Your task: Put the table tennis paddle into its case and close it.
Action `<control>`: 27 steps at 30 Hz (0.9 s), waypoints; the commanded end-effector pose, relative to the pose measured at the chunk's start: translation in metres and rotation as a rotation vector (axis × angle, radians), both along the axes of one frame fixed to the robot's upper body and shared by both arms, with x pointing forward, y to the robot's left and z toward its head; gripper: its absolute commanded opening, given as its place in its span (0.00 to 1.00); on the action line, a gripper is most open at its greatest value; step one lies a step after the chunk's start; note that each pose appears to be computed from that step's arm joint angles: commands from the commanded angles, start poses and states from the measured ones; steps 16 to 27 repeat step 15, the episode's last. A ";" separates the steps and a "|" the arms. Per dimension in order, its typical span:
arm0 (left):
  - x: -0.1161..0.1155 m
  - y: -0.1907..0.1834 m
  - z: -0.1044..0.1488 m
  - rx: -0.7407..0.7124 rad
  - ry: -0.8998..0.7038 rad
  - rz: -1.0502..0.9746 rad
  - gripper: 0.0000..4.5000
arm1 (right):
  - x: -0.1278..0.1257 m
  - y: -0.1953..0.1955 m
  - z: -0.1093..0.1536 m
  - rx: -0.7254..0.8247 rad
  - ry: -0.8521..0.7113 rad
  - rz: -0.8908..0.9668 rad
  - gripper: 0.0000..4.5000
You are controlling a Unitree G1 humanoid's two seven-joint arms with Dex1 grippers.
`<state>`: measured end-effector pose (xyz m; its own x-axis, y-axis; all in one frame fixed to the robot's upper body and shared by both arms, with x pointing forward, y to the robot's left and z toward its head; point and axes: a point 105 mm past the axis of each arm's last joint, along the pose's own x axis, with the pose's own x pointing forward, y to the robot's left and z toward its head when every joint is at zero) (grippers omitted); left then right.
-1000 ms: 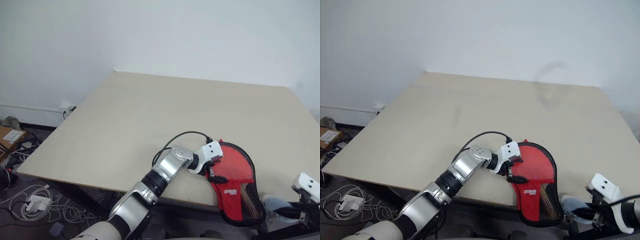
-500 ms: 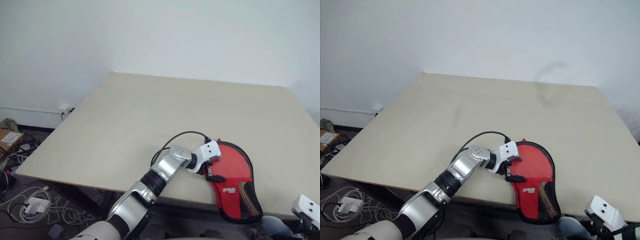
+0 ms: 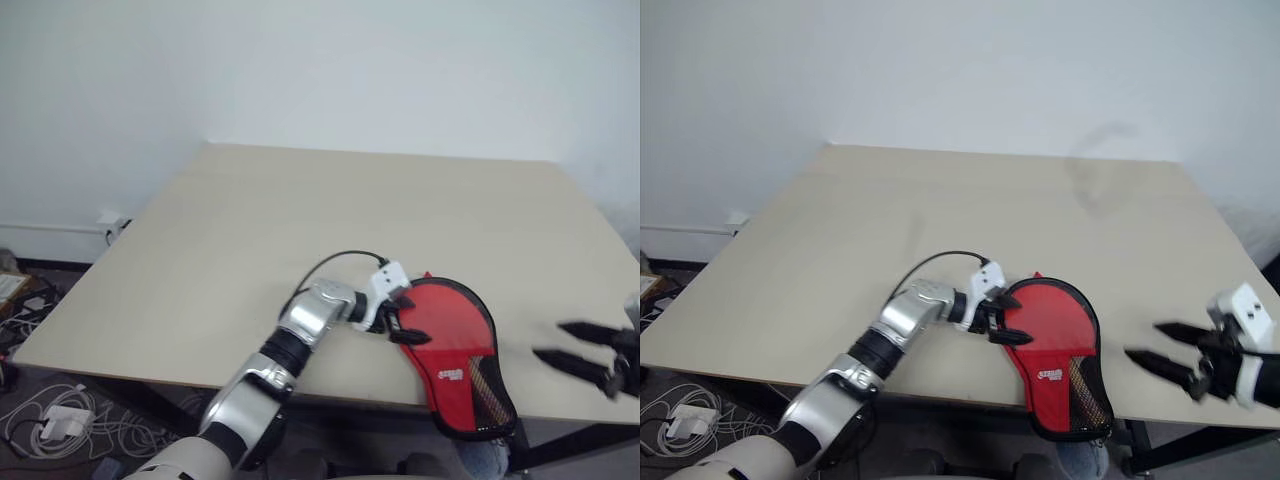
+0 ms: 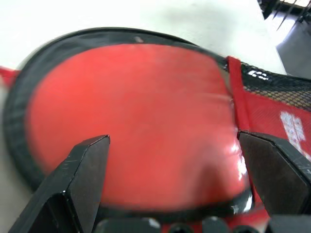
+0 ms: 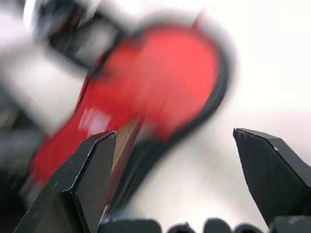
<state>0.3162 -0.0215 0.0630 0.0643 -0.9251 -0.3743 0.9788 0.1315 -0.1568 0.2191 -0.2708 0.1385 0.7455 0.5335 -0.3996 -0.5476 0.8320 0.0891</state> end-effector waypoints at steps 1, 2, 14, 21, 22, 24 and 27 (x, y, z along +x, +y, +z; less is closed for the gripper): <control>0.008 0.022 0.041 -0.054 -0.109 -0.002 1.00 | 0.024 0.011 -0.002 0.018 -0.115 -0.046 0.92; 0.010 0.033 0.044 -0.039 -0.127 0.015 1.00 | 0.029 0.013 -0.006 0.020 -0.124 -0.057 0.92; -0.019 0.142 0.005 0.196 -0.038 0.241 1.00 | 0.051 0.040 -0.041 0.044 -0.104 0.008 0.92; -0.021 0.146 0.003 0.196 -0.027 0.257 1.00 | 0.053 0.040 -0.040 0.043 -0.107 0.011 0.92; -0.021 0.146 0.003 0.196 -0.027 0.257 1.00 | 0.053 0.040 -0.040 0.043 -0.107 0.011 0.92; -0.021 0.146 0.003 0.196 -0.027 0.257 1.00 | 0.053 0.040 -0.040 0.043 -0.107 0.011 0.92; -0.021 0.146 0.003 0.196 -0.027 0.257 1.00 | 0.053 0.040 -0.040 0.043 -0.107 0.011 0.92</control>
